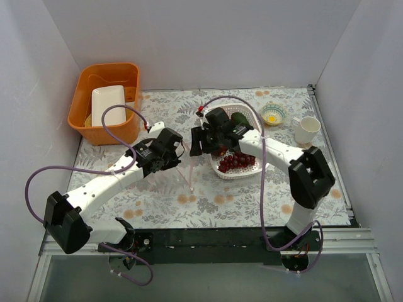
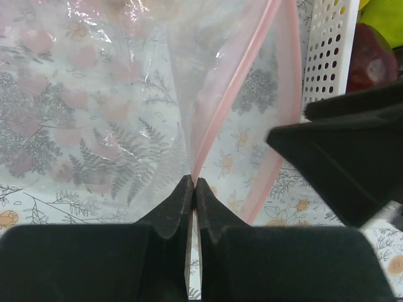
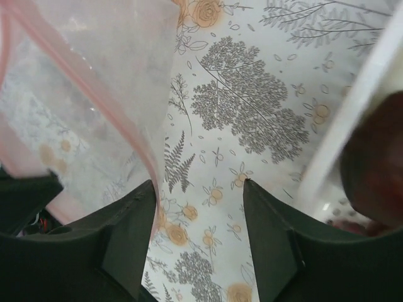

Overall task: Place the food in the zip-top bag and seal the zipper
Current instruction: Open the zipper of the food storage bag, then pick up the fake fruit from the bin.

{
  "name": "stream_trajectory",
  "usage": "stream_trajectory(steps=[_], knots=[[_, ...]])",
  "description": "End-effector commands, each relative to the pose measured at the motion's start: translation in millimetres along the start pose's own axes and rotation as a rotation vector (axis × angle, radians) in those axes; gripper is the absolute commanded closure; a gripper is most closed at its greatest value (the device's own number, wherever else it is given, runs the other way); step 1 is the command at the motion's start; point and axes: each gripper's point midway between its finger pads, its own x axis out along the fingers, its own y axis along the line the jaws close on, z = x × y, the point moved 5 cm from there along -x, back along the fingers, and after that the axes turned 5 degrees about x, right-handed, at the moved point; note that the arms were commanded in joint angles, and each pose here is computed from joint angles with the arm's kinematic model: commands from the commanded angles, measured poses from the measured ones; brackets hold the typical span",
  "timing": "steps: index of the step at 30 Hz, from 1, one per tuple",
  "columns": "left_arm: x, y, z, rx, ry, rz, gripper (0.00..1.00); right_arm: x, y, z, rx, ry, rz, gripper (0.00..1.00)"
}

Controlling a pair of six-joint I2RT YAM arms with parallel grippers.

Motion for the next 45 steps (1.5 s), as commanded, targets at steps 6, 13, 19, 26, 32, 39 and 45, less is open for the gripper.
stream_trajectory(steps=[6, 13, 19, 26, 32, 39, 45], knots=[[0, -5, 8, -0.030, -0.027, -0.057, 1.00, -91, -46, 2, 0.129, -0.196, -0.256, 0.27], [7, -13, 8, -0.010, -0.009, -0.086, 1.00, -115, -90, -24, 0.492, -0.314, -0.499, 0.23], [8, -19, 7, -0.006, 0.012, -0.117, 1.00, -119, -109, -28, 0.606, -0.365, -0.636, 0.25], [6, -21, 3, -0.004, 0.031, -0.145, 1.00, -117, -134, -36, 0.705, -0.359, -0.690, 0.26], [5, -23, 3, -0.001, 0.037, -0.158, 1.00, -101, -158, -34, 0.763, -0.301, -0.652, 0.26], [3, -21, 4, -0.002, 0.034, -0.157, 1.00, -74, -172, -31, 0.751, -0.214, -0.666, 0.26], [2, -22, 4, 0.001, 0.039, -0.166, 1.00, -57, -181, -40, 0.730, -0.125, -0.665, 0.33]])
